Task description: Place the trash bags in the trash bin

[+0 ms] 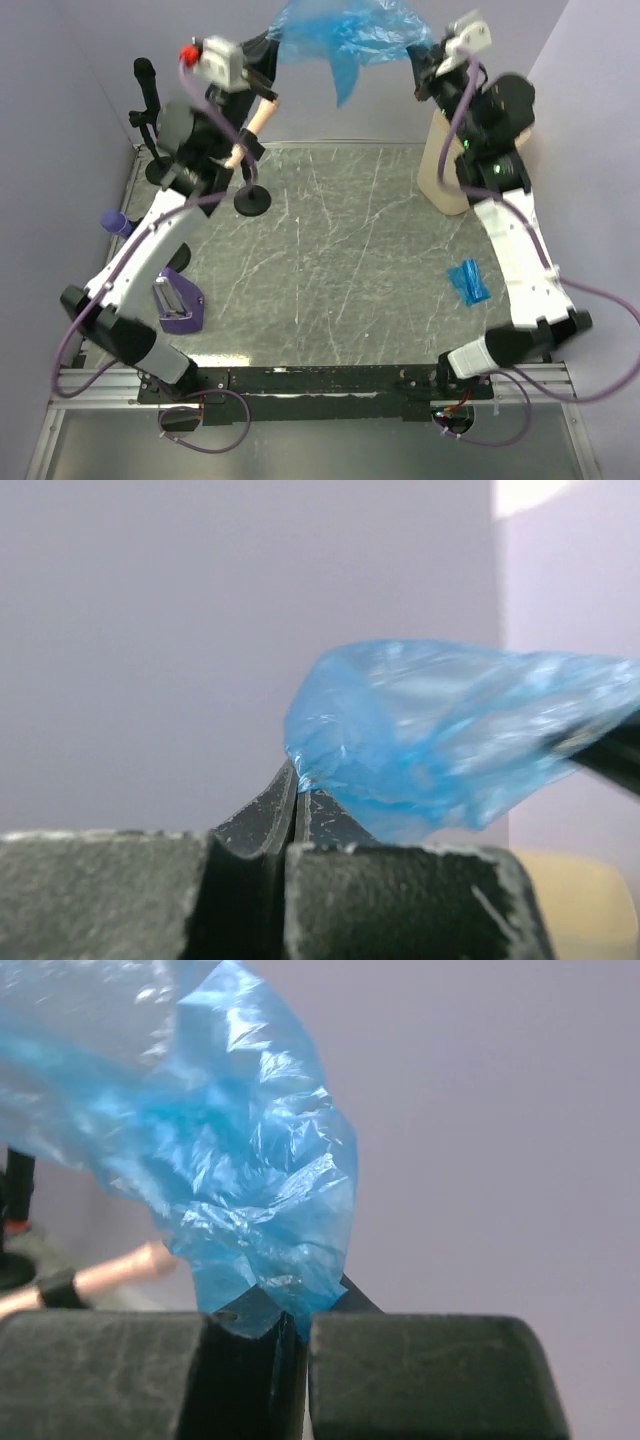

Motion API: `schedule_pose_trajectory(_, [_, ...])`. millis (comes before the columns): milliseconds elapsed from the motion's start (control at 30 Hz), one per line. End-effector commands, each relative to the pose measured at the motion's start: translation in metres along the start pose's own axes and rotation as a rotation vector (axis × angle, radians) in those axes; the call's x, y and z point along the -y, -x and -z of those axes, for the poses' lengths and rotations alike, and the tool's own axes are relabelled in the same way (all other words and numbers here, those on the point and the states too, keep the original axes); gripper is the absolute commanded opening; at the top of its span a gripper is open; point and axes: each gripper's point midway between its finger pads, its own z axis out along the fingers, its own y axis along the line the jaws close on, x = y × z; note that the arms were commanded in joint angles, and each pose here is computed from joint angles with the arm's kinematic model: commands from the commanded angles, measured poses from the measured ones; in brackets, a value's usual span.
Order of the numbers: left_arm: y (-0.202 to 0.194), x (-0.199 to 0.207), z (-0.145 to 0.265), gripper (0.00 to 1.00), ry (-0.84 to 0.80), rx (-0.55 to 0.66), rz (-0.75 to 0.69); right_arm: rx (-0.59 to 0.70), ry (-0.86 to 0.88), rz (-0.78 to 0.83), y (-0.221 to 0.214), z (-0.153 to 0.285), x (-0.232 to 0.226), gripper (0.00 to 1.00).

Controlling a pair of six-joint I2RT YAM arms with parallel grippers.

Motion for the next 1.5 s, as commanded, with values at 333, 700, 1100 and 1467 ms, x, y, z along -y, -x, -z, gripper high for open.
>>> schedule_pose_trajectory(333, [-0.232, 0.131, 0.359, 0.01, -1.096, -0.568, -0.519, -0.444, 0.724, 0.605, -0.298, 0.304, -0.184, 0.00])
schedule_pose_trajectory(700, [-0.215, 0.107, 0.282, 0.01, -0.494, -0.883, 0.020, -0.648, 0.448, 0.088, -0.235, 0.253, -0.159, 0.00])
schedule_pose_trajectory(1100, [-0.096, -0.032, 0.019, 0.01, 0.193, -0.524, -0.010, -0.325, 0.005, -0.065, -0.041, 0.025, -0.011, 0.00])
schedule_pose_trajectory(1467, [0.041, 0.055, 0.044, 0.01, -0.072, 0.339, -0.534, 0.132, -0.040, 0.627, 0.011, 0.038, -0.042, 0.00])
